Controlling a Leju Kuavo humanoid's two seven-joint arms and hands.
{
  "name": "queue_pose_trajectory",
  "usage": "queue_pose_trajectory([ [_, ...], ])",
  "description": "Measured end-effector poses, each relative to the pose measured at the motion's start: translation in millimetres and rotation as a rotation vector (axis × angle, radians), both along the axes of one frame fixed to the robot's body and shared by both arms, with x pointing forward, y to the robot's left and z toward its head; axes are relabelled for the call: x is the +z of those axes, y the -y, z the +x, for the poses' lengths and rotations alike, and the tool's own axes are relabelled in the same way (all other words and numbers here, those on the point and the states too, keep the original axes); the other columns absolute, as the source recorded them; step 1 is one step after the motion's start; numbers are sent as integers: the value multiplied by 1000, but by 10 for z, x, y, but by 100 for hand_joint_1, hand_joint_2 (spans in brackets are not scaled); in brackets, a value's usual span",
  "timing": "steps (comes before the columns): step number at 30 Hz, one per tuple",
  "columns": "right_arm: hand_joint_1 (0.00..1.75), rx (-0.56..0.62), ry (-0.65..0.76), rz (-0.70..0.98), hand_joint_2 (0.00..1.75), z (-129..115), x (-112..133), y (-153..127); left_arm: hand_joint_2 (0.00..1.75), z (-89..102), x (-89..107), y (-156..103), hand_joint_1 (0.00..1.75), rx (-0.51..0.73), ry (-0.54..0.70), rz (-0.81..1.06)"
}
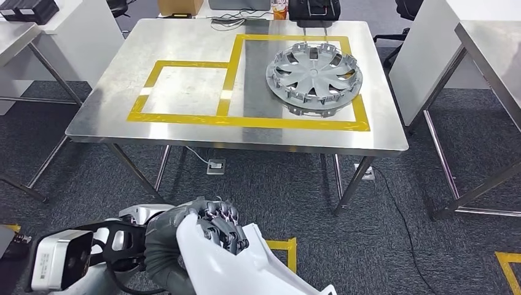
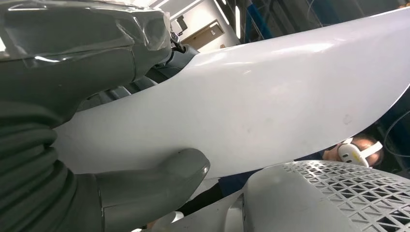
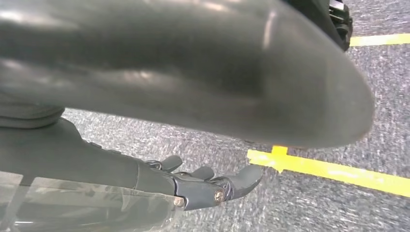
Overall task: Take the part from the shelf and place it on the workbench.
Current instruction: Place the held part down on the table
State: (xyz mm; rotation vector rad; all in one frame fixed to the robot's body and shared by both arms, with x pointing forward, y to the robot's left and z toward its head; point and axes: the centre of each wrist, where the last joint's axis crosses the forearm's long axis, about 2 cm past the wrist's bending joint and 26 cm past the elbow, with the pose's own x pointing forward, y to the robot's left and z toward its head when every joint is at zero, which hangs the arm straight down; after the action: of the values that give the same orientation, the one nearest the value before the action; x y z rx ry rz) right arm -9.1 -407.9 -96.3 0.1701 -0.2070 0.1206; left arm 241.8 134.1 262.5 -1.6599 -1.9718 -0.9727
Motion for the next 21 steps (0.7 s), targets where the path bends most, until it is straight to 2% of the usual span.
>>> queue_pose_trajectory([
  [21,0,2,7,-7,0,20,-4,-22,175,-3,6,6,175,3,2,-5],
])
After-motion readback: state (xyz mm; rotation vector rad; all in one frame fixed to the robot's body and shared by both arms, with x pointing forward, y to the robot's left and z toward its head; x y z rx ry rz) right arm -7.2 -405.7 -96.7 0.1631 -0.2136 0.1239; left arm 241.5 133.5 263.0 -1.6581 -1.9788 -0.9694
